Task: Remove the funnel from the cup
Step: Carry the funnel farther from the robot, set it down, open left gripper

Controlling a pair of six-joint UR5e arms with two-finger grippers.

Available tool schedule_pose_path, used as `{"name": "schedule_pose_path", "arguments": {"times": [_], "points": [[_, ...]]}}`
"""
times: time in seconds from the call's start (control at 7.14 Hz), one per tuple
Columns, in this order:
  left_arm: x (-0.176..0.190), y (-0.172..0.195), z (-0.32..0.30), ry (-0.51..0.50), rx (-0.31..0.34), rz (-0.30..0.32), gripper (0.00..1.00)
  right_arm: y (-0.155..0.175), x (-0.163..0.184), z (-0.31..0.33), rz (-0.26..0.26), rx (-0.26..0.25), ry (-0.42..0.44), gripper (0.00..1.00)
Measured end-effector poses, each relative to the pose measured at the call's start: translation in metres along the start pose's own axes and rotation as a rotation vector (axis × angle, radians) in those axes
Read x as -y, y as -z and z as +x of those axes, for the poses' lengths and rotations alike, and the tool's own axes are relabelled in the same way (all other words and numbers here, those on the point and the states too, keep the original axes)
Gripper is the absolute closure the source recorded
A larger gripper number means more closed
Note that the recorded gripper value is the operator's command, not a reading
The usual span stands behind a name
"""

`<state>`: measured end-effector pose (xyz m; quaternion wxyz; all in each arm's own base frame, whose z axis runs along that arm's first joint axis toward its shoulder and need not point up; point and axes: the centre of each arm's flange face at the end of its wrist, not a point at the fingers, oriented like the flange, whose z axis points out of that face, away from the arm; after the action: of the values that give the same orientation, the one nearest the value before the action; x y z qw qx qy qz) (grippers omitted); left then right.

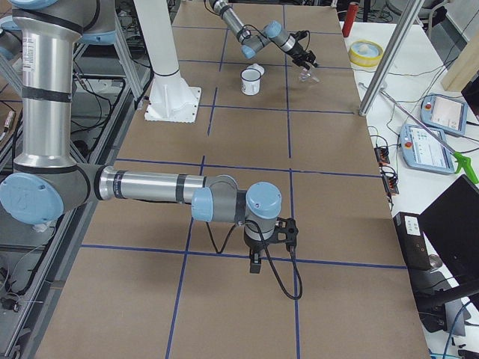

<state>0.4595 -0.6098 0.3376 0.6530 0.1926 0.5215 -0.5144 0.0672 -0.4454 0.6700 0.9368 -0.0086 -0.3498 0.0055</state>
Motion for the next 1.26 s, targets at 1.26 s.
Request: {"name": "schedule_pose_path", "arguments": {"times": [1.26], "points": [[0.08,0.235,0.062,-0.85,0.331,-0.517,0.0,-0.001,0.0,0.0,-0.001,0.0,-0.001,0.0]]}}
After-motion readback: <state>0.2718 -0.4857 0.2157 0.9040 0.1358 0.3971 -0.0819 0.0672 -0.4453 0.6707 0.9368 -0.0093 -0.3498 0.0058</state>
